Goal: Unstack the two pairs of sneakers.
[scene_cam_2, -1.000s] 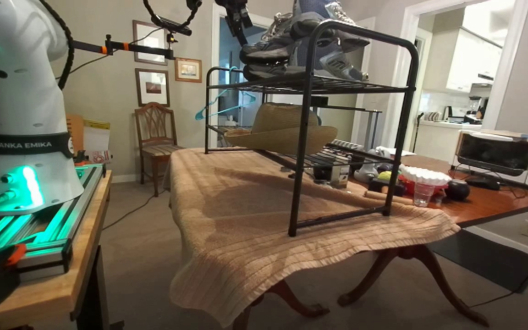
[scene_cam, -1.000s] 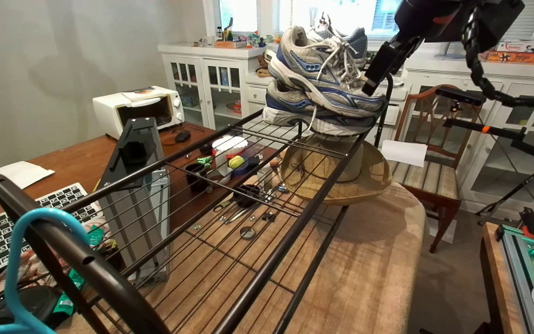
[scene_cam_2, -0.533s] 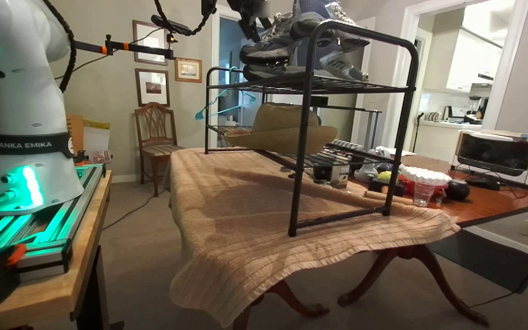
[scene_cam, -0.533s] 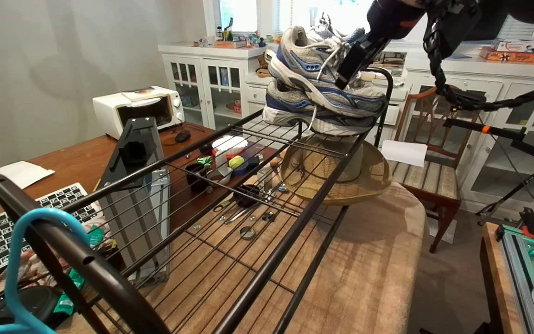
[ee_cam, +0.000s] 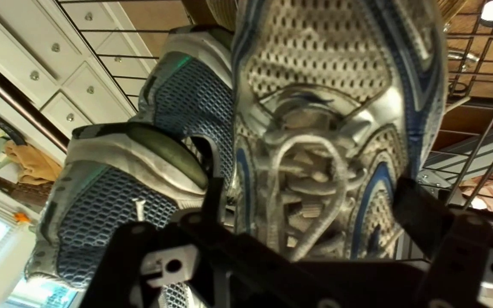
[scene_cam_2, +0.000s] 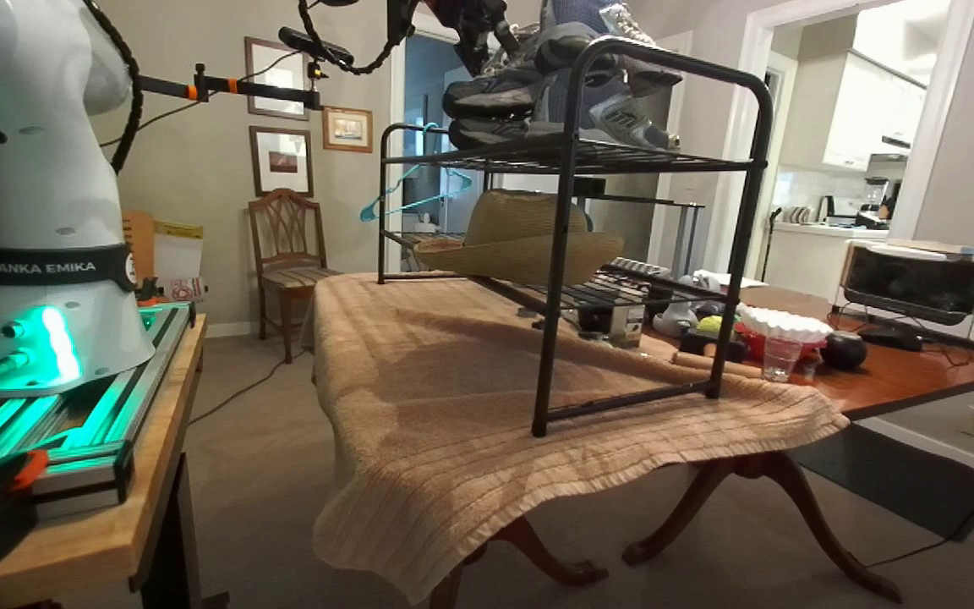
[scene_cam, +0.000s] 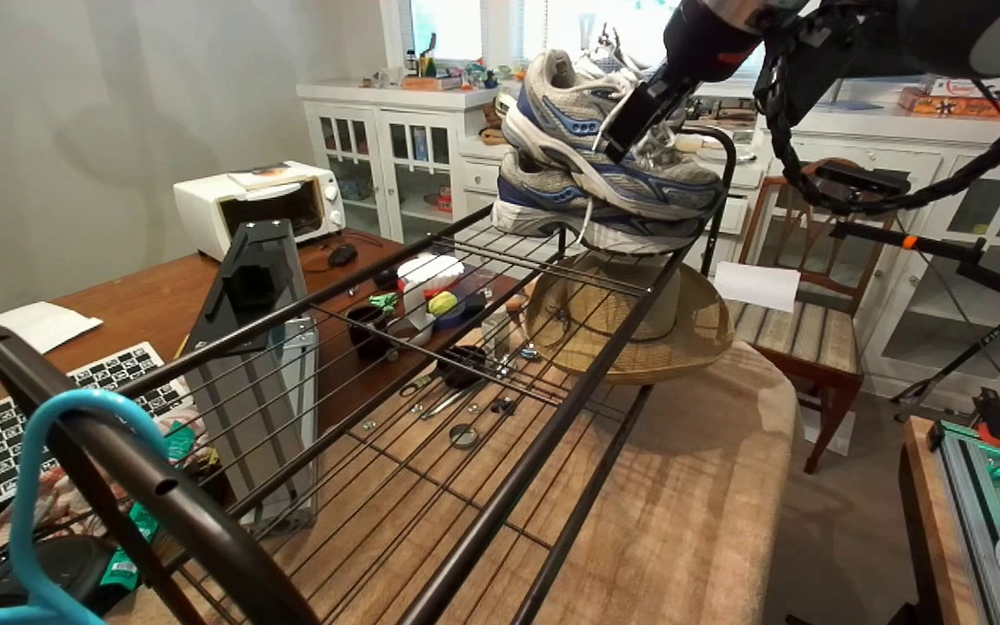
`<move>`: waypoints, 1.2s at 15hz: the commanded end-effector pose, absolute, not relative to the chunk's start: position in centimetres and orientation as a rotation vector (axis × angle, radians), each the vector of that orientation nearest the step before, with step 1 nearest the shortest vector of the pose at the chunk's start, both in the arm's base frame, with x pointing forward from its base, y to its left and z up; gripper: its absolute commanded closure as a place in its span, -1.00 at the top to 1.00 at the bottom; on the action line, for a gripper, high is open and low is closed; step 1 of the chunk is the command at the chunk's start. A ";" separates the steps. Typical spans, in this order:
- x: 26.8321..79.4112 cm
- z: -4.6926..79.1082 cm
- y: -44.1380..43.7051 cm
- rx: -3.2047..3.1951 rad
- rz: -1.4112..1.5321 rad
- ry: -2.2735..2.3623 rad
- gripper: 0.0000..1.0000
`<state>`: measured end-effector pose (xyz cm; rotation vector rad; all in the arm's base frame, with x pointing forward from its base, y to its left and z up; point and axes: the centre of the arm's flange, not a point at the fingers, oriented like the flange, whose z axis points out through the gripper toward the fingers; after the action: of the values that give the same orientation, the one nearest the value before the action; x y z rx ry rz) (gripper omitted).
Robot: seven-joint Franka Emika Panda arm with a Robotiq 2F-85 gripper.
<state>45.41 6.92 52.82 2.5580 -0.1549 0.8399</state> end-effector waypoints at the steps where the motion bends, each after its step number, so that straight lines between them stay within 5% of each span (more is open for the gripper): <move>1: 47.0 51.1 7.4 2.558 0.872 -0.153 1.00; 5: 47.6 50.1 7.5 2.559 0.881 -0.156 1.00; 6: 47.7 50.0 7.5 2.556 0.881 -0.161 0.50; 7: 47.7 49.9 7.4 2.554 0.882 -0.165 0.48; 18: 45.3 52.5 8.5 2.584 0.937 -0.170 -1.00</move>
<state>46.40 7.32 52.12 2.5515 -0.1836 0.9033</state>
